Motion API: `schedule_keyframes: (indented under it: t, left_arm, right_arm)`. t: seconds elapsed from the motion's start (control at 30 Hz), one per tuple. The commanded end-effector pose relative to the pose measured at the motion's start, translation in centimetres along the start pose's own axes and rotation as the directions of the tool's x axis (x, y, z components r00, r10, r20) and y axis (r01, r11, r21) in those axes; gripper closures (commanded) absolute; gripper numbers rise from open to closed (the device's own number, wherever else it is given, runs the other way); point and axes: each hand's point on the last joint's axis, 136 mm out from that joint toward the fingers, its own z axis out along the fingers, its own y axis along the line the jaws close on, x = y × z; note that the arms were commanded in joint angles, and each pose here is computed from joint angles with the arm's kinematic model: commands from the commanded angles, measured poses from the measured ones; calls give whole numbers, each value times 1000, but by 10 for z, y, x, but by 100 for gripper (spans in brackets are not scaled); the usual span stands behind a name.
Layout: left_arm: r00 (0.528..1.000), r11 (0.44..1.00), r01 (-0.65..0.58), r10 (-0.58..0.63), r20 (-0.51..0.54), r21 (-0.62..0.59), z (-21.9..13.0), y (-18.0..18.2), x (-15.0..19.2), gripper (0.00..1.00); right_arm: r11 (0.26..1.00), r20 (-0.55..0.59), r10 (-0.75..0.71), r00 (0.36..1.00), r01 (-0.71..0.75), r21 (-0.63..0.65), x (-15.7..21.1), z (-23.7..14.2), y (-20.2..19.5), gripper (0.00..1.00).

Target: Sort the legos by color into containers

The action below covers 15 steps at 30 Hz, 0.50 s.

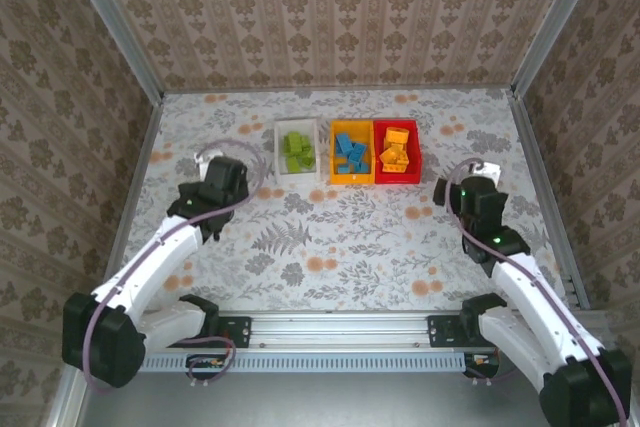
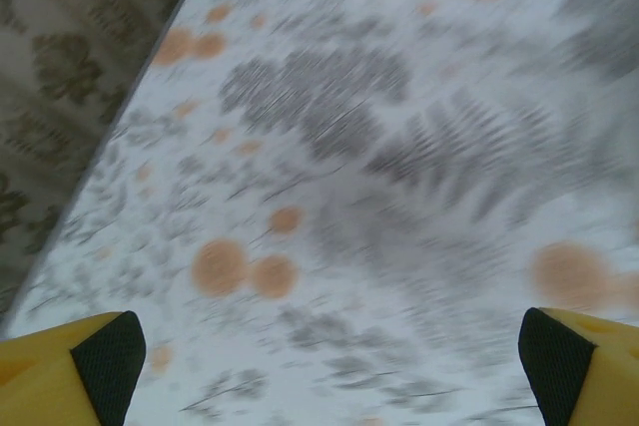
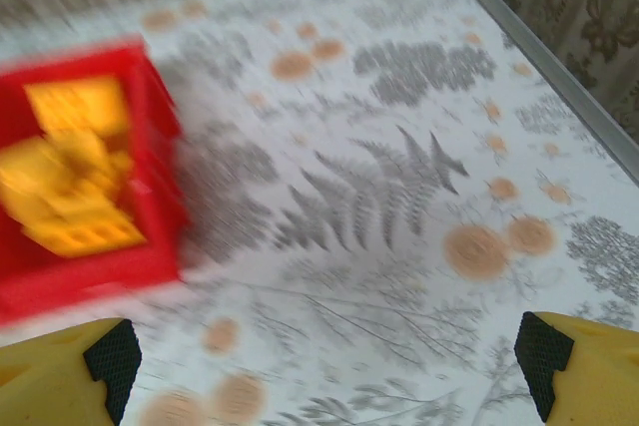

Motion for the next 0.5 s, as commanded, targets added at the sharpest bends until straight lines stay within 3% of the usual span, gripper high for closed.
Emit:
schedule_keyframes:
  t: [0.0,0.13,0.33,0.47]
  left_arm:
    - [993,997,-47,53,107,-55,22,18,-12,0]
    - [989,995,-96,98,115,-19,57,11,-10,0]
    - [979,998,-39,28,201,51,99,9,-22,0]
    - [950,992,-60,22,310,114,105,0,-42,0]
  right_arm:
    - [996,155,-74,985,67,51,-17,12,-6,0]
    - [998,108,-59,992,56,26,10,43,1,0]
    - [995,168,-80,983,89,-52,-15,79,26,0]
    - [992,195,-80,978,98,-84,-22,102,33,0]
